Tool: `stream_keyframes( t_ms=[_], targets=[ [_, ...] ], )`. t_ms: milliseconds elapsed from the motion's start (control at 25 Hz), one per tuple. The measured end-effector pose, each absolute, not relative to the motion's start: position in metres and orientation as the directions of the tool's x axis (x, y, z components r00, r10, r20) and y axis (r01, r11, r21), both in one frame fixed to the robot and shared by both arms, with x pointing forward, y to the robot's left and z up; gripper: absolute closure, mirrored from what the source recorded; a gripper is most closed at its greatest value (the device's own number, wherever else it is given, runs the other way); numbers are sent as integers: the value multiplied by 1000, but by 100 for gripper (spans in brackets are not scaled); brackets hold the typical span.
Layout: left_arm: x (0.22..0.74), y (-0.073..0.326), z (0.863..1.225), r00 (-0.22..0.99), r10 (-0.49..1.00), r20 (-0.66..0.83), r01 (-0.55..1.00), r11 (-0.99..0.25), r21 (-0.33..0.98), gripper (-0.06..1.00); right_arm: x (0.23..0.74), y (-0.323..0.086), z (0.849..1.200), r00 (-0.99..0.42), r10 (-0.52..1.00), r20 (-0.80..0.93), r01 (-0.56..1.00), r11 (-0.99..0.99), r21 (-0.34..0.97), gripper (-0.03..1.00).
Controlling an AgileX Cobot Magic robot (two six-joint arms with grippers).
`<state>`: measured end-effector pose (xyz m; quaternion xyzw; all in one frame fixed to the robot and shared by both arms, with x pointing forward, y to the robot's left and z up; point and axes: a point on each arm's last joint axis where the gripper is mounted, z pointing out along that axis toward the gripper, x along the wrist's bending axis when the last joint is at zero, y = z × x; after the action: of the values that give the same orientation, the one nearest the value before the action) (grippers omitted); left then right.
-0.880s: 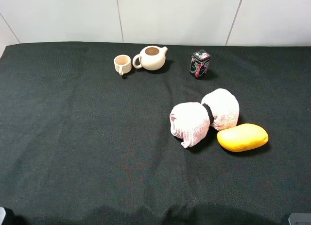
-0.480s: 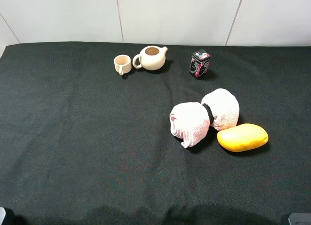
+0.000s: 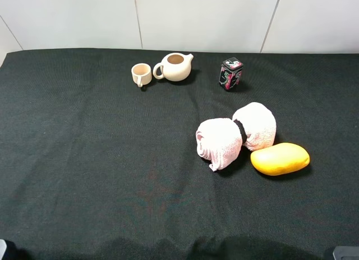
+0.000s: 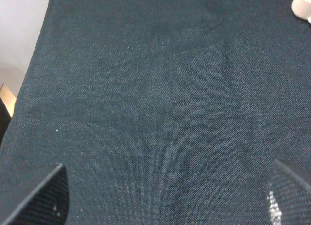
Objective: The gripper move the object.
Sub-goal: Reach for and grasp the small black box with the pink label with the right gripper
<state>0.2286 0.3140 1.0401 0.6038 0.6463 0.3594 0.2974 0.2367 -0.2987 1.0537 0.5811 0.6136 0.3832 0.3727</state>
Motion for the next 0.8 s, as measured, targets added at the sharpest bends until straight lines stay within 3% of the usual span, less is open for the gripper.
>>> stream_keyframes(
  t_ms=[800],
  targets=[
    [229, 314, 1040, -94, 994, 50, 567, 12, 824, 10, 237, -299, 1054, -46, 999, -10, 428, 28, 903, 27]
  ],
)
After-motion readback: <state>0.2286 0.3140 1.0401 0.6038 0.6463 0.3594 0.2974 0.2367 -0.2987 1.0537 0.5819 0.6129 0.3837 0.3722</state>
